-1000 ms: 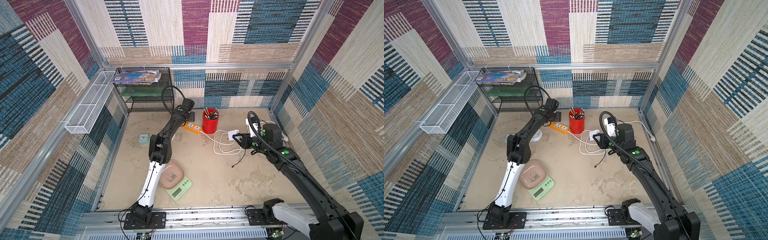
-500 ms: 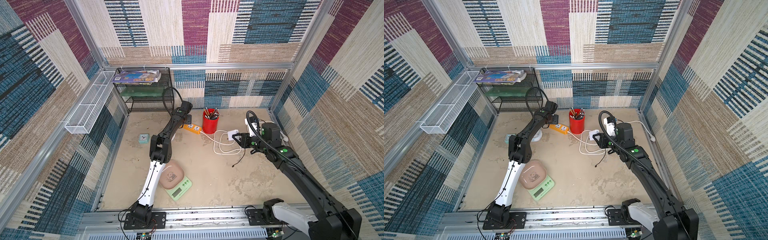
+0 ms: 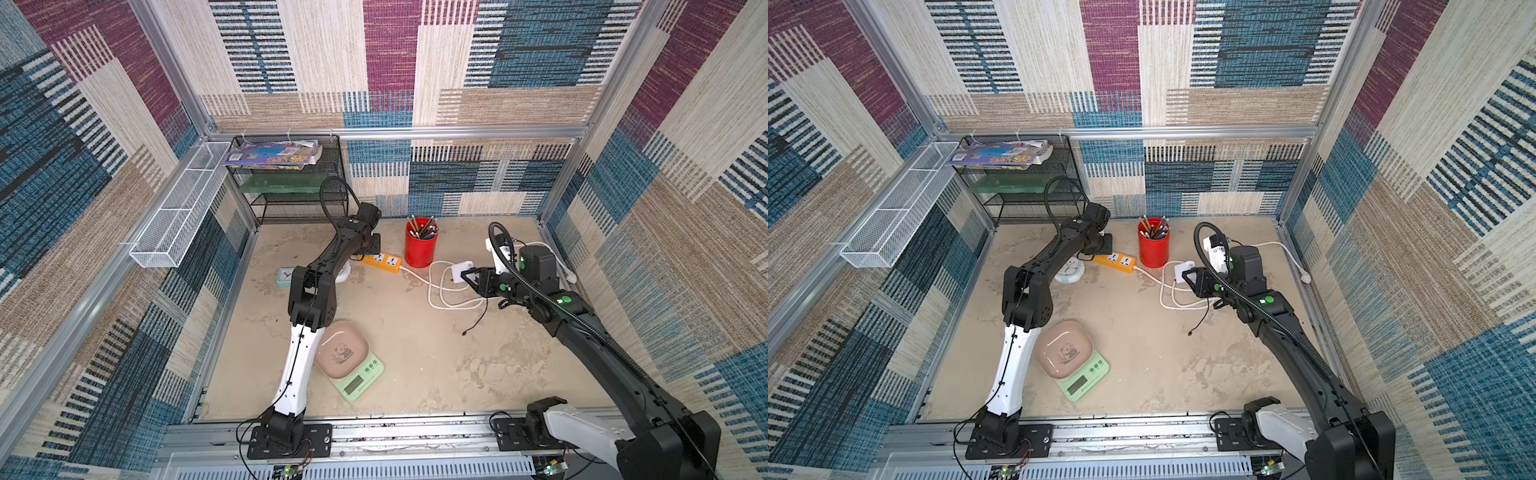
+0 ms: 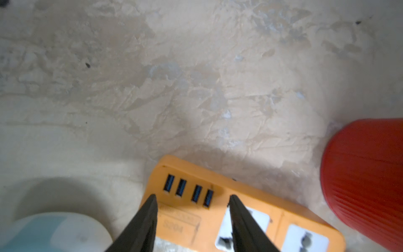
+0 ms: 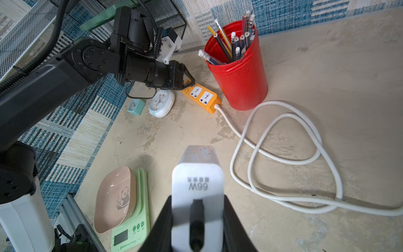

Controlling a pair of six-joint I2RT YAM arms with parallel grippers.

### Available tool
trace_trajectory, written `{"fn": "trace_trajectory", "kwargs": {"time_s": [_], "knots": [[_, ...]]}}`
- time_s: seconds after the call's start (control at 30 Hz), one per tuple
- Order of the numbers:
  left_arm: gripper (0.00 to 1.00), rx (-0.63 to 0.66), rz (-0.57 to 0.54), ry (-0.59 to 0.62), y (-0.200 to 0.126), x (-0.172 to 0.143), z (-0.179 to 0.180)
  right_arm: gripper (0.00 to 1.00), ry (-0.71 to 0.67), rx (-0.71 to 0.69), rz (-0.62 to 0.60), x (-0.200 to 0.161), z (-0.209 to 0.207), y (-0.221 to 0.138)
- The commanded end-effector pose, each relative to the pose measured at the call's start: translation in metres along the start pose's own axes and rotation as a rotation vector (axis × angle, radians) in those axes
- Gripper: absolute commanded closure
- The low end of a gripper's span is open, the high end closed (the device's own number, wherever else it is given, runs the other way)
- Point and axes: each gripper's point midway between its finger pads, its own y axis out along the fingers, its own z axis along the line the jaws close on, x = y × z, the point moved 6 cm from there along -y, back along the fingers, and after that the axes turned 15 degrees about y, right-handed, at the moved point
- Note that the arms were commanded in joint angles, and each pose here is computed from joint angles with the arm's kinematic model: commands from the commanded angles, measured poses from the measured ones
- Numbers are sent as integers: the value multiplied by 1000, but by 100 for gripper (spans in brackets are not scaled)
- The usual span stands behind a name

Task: Charge the electronic scale
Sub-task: Move the socket to the center of the board.

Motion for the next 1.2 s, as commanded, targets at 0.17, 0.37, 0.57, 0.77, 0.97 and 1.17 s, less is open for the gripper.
{"fn": "trace_trajectory", "kwargs": {"time_s": [0.17,0.37,0.57,0.77,0.97,1.17], "knots": [[33,-8,56,-30,-18,-24,-17,89,-10,11,-19,2,6,3],[10,113,-13,80,-23,-7,-1,88,-17,11,-18,0,7,3],[1,115,-32,148,4,10,9,87,-16,8,-20,-1,7,4],[8,116,-23,78,25,17,21,87,-16,-2,-22,0,6,3],[15,-11,18,12,36,4,8,87,-14,-4,-23,0,5,5],[27,-124,82,-82,29,-15,-9,87,-7,-3,-13,1,5,9]]}}
